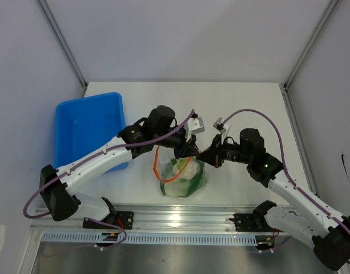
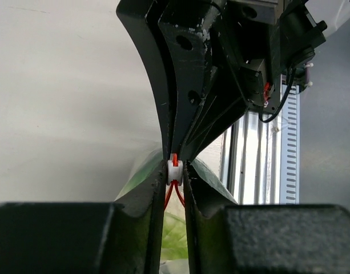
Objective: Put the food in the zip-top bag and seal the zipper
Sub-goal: Zip the zipper food storage bag at the center of the board.
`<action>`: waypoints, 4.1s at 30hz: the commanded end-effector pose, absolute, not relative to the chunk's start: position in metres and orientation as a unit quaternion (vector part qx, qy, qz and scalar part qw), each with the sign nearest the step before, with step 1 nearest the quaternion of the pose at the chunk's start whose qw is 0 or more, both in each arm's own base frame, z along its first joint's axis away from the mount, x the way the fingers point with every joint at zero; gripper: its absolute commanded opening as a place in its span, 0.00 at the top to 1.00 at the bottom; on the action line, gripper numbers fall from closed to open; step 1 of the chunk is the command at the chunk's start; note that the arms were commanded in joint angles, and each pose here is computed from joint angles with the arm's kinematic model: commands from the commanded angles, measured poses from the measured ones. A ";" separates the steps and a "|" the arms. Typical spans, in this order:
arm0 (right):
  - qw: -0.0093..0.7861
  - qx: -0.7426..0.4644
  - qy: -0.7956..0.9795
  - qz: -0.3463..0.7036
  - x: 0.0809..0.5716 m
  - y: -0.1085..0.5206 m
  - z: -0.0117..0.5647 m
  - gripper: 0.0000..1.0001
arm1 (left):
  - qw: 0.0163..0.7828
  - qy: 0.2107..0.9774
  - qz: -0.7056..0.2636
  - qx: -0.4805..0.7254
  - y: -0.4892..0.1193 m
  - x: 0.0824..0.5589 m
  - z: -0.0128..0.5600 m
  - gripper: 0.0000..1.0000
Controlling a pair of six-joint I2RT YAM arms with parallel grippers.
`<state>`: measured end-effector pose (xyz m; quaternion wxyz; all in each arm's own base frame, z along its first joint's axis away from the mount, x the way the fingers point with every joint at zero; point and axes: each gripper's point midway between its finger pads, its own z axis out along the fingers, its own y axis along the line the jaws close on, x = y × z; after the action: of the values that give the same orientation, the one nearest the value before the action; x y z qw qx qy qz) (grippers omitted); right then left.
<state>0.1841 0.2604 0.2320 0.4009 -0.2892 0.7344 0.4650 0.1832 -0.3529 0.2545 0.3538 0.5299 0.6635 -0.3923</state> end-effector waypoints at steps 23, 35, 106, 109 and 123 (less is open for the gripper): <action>0.397 -0.360 0.685 0.493 0.172 0.273 0.247 0.43 | 0.347 0.626 -0.434 0.547 -0.354 0.162 0.302 1.00; 0.404 -0.367 0.648 0.531 0.171 0.286 0.244 0.51 | 0.329 0.615 -0.464 0.546 -0.352 0.156 0.308 0.99; 0.371 -0.395 0.649 0.535 0.137 0.285 0.277 0.51 | 0.280 0.622 -0.526 0.508 -0.319 0.145 0.310 0.99; 0.348 -0.418 0.643 0.540 0.131 0.287 0.271 0.53 | 0.273 0.617 -0.527 0.516 -0.317 0.142 0.309 0.99; 0.314 -0.445 0.610 0.576 0.126 0.307 0.270 0.66 | 0.240 0.618 -0.539 0.519 -0.314 0.138 0.301 1.00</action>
<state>0.1318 0.2983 0.2431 0.2967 -0.4162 0.6533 0.5585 0.1348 -0.3112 0.2785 0.2144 0.5027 0.6514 -0.5263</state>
